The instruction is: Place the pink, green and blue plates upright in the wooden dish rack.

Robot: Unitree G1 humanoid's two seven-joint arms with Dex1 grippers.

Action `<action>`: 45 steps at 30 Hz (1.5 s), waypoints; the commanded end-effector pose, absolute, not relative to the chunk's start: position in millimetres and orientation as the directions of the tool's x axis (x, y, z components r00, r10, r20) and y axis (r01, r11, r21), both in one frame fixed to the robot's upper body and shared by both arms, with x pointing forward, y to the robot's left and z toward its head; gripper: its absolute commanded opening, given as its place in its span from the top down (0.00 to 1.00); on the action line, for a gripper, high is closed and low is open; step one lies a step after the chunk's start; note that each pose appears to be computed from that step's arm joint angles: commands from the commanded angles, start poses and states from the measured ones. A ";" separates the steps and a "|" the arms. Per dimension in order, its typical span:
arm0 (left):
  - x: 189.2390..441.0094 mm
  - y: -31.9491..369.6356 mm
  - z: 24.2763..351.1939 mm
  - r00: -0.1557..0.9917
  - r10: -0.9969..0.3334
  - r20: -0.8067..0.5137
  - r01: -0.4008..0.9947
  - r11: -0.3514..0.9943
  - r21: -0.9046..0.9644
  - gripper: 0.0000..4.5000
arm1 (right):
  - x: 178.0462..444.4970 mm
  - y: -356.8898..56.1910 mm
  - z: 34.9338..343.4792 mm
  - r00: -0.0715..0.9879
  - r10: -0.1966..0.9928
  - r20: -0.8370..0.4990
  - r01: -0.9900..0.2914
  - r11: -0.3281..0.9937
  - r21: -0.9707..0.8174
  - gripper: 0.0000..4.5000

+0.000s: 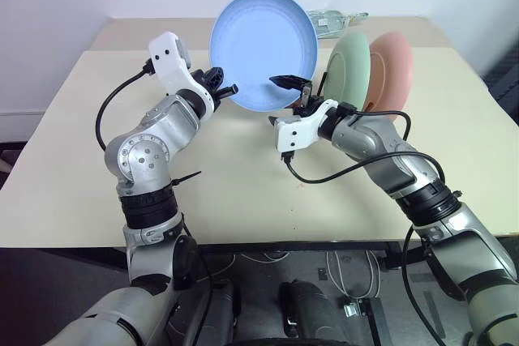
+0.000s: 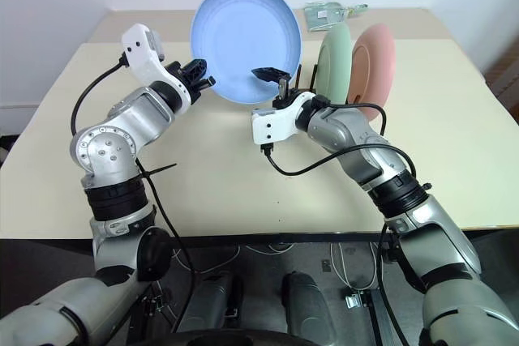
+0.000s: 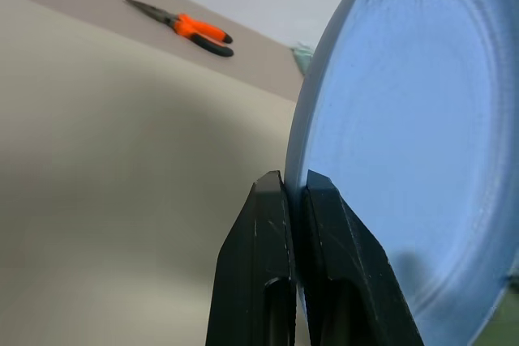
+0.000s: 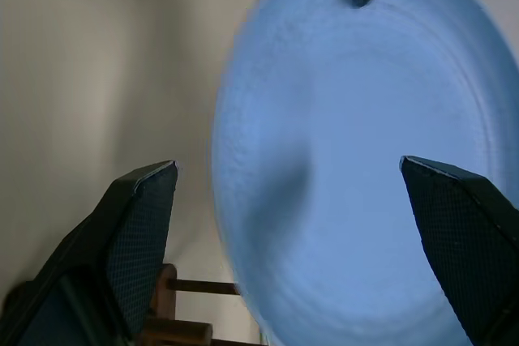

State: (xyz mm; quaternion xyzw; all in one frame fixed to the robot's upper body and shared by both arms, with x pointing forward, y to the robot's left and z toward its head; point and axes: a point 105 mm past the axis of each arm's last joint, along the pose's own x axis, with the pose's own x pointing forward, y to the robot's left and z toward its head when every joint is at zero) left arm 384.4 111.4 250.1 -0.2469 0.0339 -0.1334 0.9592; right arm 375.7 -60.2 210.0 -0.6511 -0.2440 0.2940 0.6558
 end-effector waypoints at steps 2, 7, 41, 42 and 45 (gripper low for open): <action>376.8 111.4 272.0 0.956 -0.287 0.059 0.278 0.827 -0.488 1.00 | 375.6 -61.2 218.2 0.707 0.707 -0.025 -0.006 -0.030 -1.000 0.40; 374.6 107.7 270.9 0.950 -0.309 0.044 0.291 0.826 -0.482 1.00 | 376.6 -64.8 218.6 0.719 0.695 -0.010 0.020 -0.035 -0.999 0.96; 304.4 94.2 174.5 0.597 -0.800 0.055 0.796 0.600 0.086 0.34 | 328.5 -89.1 316.5 0.526 0.781 0.337 -0.835 0.550 0.028 1.00; 301.0 91.9 174.9 0.579 -0.814 0.056 0.811 0.581 0.065 0.34 | 329.4 -90.6 315.6 0.530 0.779 0.335 -0.835 0.548 0.048 1.00; 293.5 87.6 174.9 0.537 -0.843 0.045 0.840 0.538 0.061 0.34 | 334.0 -95.0 313.9 0.546 0.770 0.330 -0.830 0.550 0.090 1.00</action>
